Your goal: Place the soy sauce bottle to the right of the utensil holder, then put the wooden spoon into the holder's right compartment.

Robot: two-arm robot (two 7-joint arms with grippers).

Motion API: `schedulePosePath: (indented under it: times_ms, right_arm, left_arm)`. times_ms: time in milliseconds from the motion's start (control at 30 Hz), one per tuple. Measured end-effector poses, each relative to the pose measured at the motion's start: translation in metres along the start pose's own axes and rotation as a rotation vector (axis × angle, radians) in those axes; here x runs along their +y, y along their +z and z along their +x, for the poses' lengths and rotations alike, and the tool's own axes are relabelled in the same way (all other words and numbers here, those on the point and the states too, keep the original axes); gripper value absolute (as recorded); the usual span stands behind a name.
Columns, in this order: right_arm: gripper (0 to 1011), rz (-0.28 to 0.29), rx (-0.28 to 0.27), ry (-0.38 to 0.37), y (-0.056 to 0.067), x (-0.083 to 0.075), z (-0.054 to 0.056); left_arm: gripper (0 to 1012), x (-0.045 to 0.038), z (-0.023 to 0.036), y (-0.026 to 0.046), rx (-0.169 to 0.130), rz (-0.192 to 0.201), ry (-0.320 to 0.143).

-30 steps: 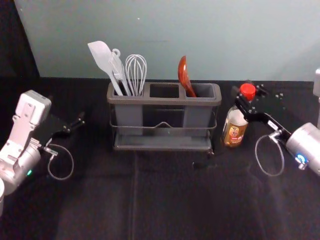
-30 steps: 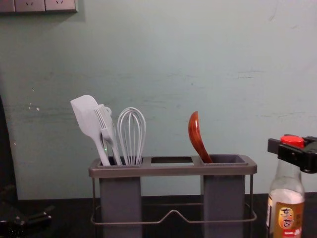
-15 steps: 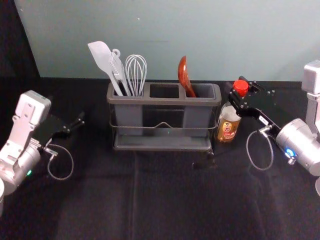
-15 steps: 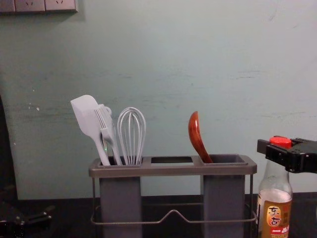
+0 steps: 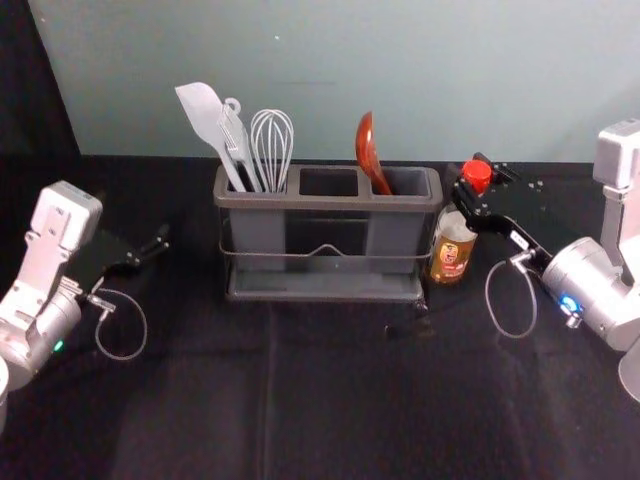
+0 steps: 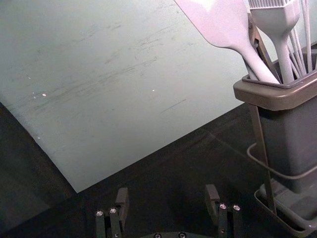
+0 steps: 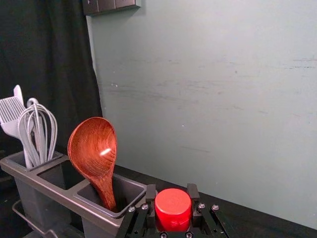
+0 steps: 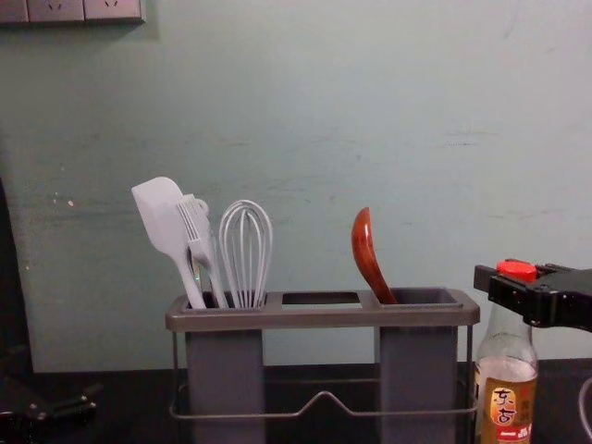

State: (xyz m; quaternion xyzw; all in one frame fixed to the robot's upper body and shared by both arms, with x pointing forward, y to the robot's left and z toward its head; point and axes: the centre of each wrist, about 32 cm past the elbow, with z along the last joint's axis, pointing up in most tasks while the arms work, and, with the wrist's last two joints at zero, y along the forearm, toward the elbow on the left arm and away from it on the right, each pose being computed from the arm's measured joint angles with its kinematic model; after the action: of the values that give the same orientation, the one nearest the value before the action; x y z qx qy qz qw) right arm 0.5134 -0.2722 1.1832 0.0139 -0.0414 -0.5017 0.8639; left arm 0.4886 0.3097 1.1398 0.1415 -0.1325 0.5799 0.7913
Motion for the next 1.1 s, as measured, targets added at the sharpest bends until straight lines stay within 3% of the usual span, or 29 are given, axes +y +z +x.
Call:
schedulePosePath:
  times_ms: [167, 367, 800, 1100]
  right_arm:
    - [416, -0.003, 0.004, -0.002, -0.002, 0.001, -0.001]
    - [609, 0.002, 0.011, -0.011, -0.004, 0.002, -0.002]
    - [989, 0.048, 0.005, -0.023, 0.009, -0.002, 0.001]
    - [1004, 0.124, 0.012, -0.083, 0.014, -0.015, 0.007]
  left_arm:
    - [1005, 0.0000, 0.0000, 0.0000, 0.000, 0.000, 0.000]
    - [1005, 0.0000, 0.0000, 0.0000, 0.000, 0.000, 0.000]
    - [1005, 0.0000, 0.0000, 0.0000, 0.000, 0.000, 0.000]
    - [1005, 0.0000, 0.0000, 0.0000, 0.000, 0.000, 0.000]
